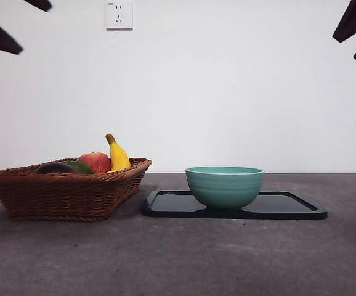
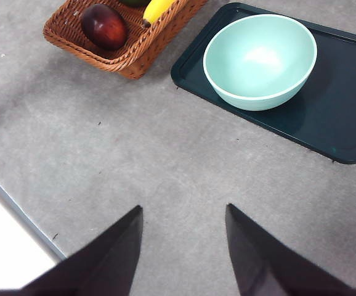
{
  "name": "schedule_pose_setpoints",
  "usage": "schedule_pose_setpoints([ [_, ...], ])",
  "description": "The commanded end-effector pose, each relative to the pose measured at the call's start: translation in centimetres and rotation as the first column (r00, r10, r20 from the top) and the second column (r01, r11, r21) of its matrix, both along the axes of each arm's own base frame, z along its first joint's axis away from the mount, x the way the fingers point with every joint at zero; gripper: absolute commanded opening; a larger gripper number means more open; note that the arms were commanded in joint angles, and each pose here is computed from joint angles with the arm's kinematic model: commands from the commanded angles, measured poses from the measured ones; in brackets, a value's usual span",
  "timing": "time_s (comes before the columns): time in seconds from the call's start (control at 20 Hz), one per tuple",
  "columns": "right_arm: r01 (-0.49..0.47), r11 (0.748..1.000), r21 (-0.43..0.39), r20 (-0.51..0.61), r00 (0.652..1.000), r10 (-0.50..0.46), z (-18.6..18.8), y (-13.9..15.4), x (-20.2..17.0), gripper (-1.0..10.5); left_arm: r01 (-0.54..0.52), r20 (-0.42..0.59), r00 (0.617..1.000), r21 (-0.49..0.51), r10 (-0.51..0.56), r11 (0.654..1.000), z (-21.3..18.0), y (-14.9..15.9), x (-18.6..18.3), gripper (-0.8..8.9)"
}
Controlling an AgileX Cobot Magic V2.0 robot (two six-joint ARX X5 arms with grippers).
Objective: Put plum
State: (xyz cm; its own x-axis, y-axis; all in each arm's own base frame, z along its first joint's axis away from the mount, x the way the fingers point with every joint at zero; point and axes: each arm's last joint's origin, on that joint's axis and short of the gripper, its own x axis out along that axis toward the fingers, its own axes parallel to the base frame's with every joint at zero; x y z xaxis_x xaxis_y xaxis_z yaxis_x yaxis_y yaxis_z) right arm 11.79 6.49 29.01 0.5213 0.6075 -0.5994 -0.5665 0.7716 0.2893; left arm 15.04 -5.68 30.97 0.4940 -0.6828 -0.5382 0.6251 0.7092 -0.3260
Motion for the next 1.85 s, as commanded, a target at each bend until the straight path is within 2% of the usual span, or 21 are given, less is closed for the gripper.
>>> schedule_pose_setpoints([
  [0.05,-0.009,1.0,0.001,0.013,1.0,0.009,0.2,0.1,0.1,2.1,0.037,-0.037,0.999,0.012,-0.036,0.999,0.1,0.1,-0.8,3.73],
  [0.6,0.015,1.0,0.022,-0.01,1.0,-0.015,0.2,0.1,0.1,2.1,0.057,-0.055,0.997,0.032,-0.055,0.998,0.0,0.3,-1.4,3.73],
  [0.85,0.12,0.986,0.12,0.011,0.992,-0.122,1.5,0.5,1.3,2.2,0.057,-0.054,0.997,0.032,-0.055,0.998,0.0,0.3,-1.4,3.73],
  [0.9,0.146,0.983,0.114,0.007,0.989,-0.148,1.9,0.6,1.8,2.5,0.057,-0.055,0.997,0.032,-0.055,0.998,0.0,0.3,-1.4,3.73],
  [1.0,0.192,0.977,0.088,-0.001,0.981,-0.193,2.8,0.9,3.5,3.4,0.057,-0.056,0.997,0.032,-0.055,0.998,0.0,0.3,-1.4,3.73],
  [1.3,0.252,0.968,-0.005,-0.089,0.964,-0.252,3.4,2.1,11.6,3.6,0.057,-0.056,0.997,0.031,-0.055,0.998,0.0,0.2,-1.4,3.73],
  [1.55,0.239,0.966,-0.103,-0.193,0.947,-0.255,0.7,3.6,17.9,3.6,0.057,-0.055,0.997,0.031,-0.055,0.998,0.0,0.2,-1.4,3.73],
  [1.85,0.214,0.964,-0.159,-0.264,0.931,-0.25,-3.5,4.9,22.2,3.6,0.057,-0.052,0.997,0.031,-0.055,0.998,0.0,0.2,-1.4,3.73],
])
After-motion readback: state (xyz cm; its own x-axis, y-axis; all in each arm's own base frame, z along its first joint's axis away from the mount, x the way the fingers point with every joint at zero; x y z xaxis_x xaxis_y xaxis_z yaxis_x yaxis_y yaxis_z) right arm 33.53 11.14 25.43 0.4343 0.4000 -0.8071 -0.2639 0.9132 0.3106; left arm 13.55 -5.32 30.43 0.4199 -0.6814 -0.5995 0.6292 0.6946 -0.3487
